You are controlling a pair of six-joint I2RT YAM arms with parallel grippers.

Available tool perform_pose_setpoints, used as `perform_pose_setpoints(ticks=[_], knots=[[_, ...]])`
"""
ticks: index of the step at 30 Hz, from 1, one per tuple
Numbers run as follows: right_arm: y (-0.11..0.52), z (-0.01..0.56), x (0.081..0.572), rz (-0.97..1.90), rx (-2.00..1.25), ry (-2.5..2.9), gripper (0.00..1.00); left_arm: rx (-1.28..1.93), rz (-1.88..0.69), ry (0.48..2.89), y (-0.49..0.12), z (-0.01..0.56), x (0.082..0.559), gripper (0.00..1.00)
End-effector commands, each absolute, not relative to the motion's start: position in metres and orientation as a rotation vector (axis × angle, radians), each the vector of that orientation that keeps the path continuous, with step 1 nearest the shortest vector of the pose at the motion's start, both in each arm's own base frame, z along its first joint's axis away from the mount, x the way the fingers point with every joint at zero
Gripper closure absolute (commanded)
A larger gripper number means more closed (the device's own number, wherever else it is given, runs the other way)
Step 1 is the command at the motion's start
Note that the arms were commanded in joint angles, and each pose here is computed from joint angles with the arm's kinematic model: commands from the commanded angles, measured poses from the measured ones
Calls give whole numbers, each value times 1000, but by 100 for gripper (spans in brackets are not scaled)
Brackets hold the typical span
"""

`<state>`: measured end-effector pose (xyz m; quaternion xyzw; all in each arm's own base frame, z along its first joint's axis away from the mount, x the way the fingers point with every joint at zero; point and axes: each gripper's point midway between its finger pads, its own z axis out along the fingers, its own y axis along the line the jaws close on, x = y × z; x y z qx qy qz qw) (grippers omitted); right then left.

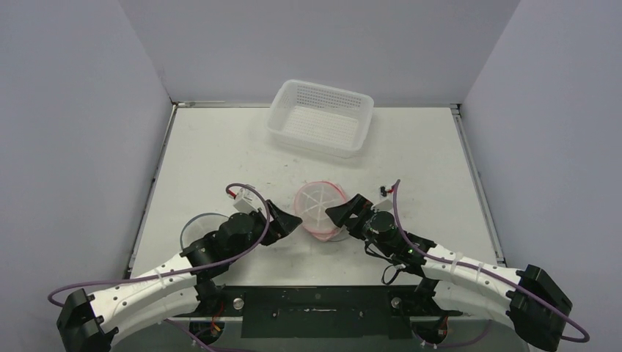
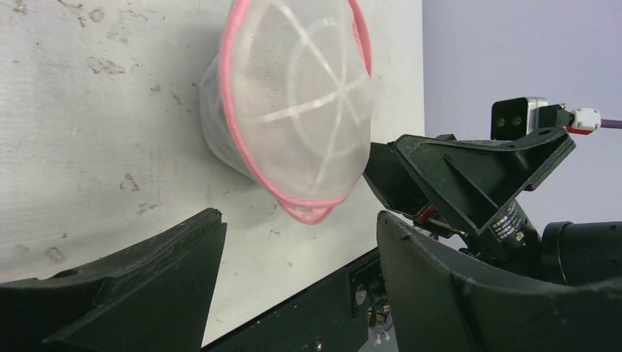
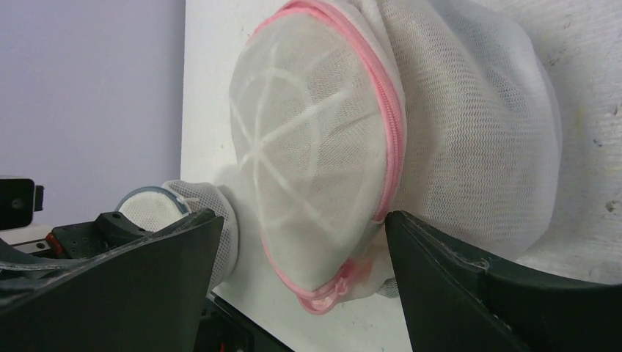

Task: Unzip the laundry bag and remove the bra
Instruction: Open the laundry bag at the center of the board.

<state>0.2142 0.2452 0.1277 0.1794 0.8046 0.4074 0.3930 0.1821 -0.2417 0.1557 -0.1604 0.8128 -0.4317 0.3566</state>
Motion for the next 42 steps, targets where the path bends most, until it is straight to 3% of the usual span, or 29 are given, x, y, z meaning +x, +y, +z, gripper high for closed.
perform_pose_setpoints(ticks=[1, 8, 10, 12, 15, 19, 23, 27, 33, 37, 42], knots=[[255, 138, 217, 1110, 489, 2026, 16, -393, -1068, 2074, -232, 163, 184, 27], [250, 123, 217, 1040, 482, 2073, 16, -405, -1062, 2064, -224, 161, 181, 27], [254, 117, 218, 1040, 457, 2099, 23, -410, -1056, 2061, -222, 161, 181, 27], [260, 111, 218, 1041, 433, 2128, 36, -411, -1059, 2052, -220, 166, 180, 27], [264, 110, 218, 1034, 380, 2141, 62, -410, -1050, 2039, -215, 173, 180, 27], [271, 140, 221, 994, 165, 2093, 93, -388, -1024, 2005, -205, 189, 179, 27], [298, 198, 219, 1010, -210, 2024, 95, -351, -933, 1955, -188, 212, 184, 27], [339, 220, 197, 1118, -616, 2048, 95, -351, -821, 1861, -162, 249, 193, 27], [365, 255, 174, 1297, -887, 1968, 95, -338, -813, 1722, -140, 304, 192, 27], [347, 227, 172, 1206, -966, 2023, 95, -338, -819, 1666, -128, 316, 187, 23], [302, 155, 181, 966, -886, 2220, 95, -305, -849, 1702, -142, 288, 187, 18]])
